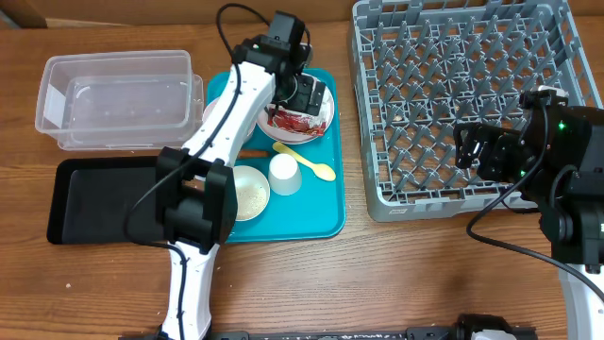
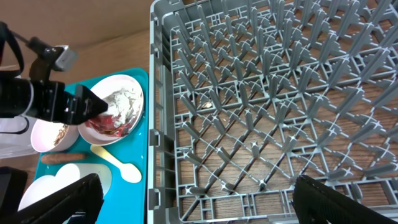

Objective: Sort waste into correct bins and load items into the dishwasher
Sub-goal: 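Reach the left gripper to the pink plate and grasp tissue and wrapper, then carry the tissue and red wrapper left and drop into clear bin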

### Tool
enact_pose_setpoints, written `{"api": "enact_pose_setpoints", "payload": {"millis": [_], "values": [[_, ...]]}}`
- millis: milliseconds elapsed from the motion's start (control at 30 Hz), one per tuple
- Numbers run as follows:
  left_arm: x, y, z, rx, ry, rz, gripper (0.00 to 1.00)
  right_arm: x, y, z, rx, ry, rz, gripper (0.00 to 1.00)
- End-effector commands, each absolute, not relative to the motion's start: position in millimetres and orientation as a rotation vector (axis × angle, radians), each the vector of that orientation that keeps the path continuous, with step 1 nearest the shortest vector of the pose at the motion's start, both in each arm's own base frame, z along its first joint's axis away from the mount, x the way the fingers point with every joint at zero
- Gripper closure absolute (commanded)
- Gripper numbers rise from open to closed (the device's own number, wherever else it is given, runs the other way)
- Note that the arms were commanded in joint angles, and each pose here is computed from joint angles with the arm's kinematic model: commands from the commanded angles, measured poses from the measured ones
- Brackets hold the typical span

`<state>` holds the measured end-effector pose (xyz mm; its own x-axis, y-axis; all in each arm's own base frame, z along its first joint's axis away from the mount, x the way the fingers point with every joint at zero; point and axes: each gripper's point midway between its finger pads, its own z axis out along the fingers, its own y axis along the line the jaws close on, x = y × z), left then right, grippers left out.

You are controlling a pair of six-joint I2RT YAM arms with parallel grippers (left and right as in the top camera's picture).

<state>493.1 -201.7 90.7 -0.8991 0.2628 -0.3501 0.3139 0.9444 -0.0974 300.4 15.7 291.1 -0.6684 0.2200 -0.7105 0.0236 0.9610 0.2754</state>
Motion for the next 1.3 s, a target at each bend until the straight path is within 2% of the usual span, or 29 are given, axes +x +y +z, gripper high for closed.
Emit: {"api": "enact_pose_setpoints", "payload": {"millis": [0, 467, 533, 567, 600, 633, 733, 900, 1000, 1267], "values": [[502, -204, 84, 0.746, 2.666, -0.088, 0.00, 301, 19, 303, 0.155, 2.257, 0.331, 0.00], [502, -202, 14, 1.069, 2.659, -0.001, 0.00, 299, 21, 302, 0.149, 2.264, 0.347, 0.00], [503, -202, 7, 1.070, 2.665, -0.001, 0.04, 299, 21, 302, 0.150, 2.264, 0.347, 0.00], [503, -202, 3, 1.072, 2.667, 0.000, 0.11, 299, 21, 302, 0.150, 2.264, 0.347, 0.00], [504, -202, -1, 1.070, 2.669, 0.001, 0.29, 299, 21, 302, 0.150, 2.264, 0.347, 0.00], [505, -201, -3, 1.068, 2.670, 0.001, 0.52, 299, 21, 302, 0.150, 2.264, 0.347, 0.00], [506, -201, -3, 1.067, 2.667, 0.002, 0.96, 299, 21, 302, 0.150, 2.263, 0.347, 0.00], [510, -201, 2, 1.003, 2.678, 0.008, 0.96, 299, 21, 302, 0.150, 2.264, 0.347, 0.00], [517, -200, 22, 0.889, 2.701, -0.008, 0.96, 299, 21, 302, 0.150, 2.265, 0.347, 0.00], [544, -173, 152, 0.508, 2.637, -0.065, 0.96, 298, 21, 301, 0.151, 2.271, 0.348, 0.00]]}}
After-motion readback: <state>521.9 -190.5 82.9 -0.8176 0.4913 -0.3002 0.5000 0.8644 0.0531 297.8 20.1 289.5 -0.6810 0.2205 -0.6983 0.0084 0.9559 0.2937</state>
